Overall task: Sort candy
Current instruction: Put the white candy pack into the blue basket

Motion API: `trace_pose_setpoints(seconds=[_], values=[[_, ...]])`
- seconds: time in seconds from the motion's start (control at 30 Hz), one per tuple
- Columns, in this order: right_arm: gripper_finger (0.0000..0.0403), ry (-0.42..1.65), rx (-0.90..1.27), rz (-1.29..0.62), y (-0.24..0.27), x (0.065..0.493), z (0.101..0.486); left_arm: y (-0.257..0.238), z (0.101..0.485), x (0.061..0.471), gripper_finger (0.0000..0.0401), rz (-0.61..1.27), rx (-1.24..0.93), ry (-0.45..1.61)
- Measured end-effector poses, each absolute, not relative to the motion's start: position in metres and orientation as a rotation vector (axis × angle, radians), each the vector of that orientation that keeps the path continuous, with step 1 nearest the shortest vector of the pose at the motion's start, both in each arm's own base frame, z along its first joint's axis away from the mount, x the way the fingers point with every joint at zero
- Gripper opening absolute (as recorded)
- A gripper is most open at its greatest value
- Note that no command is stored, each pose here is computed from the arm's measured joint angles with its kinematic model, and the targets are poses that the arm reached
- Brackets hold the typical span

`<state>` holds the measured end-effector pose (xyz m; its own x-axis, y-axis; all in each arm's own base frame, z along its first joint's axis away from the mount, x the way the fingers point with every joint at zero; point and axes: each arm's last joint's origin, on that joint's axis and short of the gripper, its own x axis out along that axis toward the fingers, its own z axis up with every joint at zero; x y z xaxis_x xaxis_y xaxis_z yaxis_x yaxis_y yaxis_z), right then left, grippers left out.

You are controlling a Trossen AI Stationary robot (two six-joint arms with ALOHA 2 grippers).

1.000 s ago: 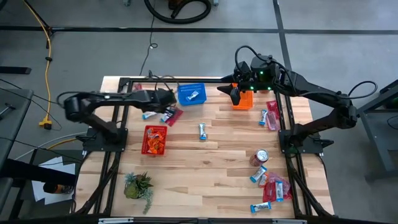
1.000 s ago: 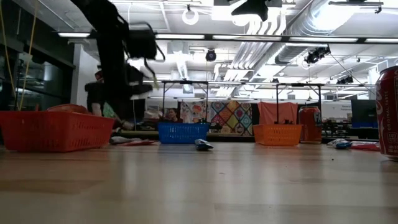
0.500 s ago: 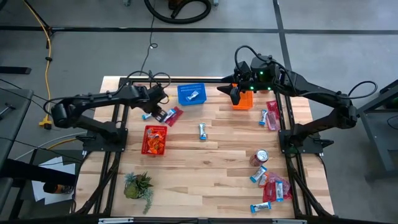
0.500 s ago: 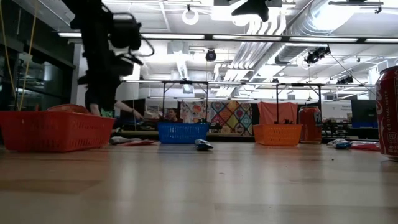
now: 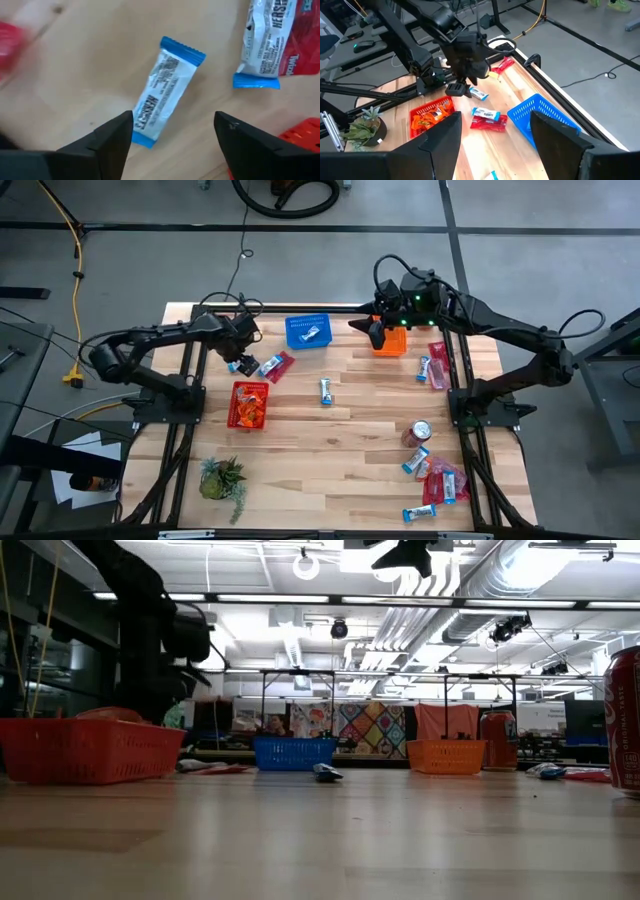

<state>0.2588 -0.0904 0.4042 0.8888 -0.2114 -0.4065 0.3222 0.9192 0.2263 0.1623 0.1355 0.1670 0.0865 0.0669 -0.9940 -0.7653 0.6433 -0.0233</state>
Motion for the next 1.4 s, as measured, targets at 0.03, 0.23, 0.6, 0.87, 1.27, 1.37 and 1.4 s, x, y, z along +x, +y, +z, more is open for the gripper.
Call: trace_pose_setpoints(seconds=[0.03, 0.23, 0.6, 0.87, 1.27, 1.37, 1.4], values=[[0.0232, 0.385, 0.294, -0.281, -0.090, 0.259, 0.404, 0.138, 0.164, 0.163, 0.0268, 0.681, -0.660, 1.359], [0.0232, 0.385, 0.319, -0.287, -0.092, 0.262, 0.403, 0.147, 0.137, 0.171, 0.0268, 0.702, -0.672, 1.440], [0.0232, 0.391, 0.337, -0.291, -0.092, 0.263, 0.401, 0.146, 0.138, 0.185, 0.0050, 0.694, -0.546, 1.476], [0.0232, 0.382, 0.333, -0.289, -0.092, 0.263, 0.402, 0.153, 0.225, 0.194, 0.0007, 0.698, -0.465, 1.051], [0.0232, 0.349, 0.286, -0.305, -0.093, 0.264, 0.405, 0.153, 0.336, 0.226, 0.0001, 0.501, -0.367, 0.114], [0.0232, 0.350, 0.286, -0.305, -0.093, 0.264, 0.405, 0.157, 0.340, 0.236, 0.0001, 0.520, -0.328, 0.010], [0.0232, 0.350, 0.286, -0.305, -0.093, 0.264, 0.405, 0.159, 0.342, 0.239, 0.0001, 0.525, -0.319, -0.014]])
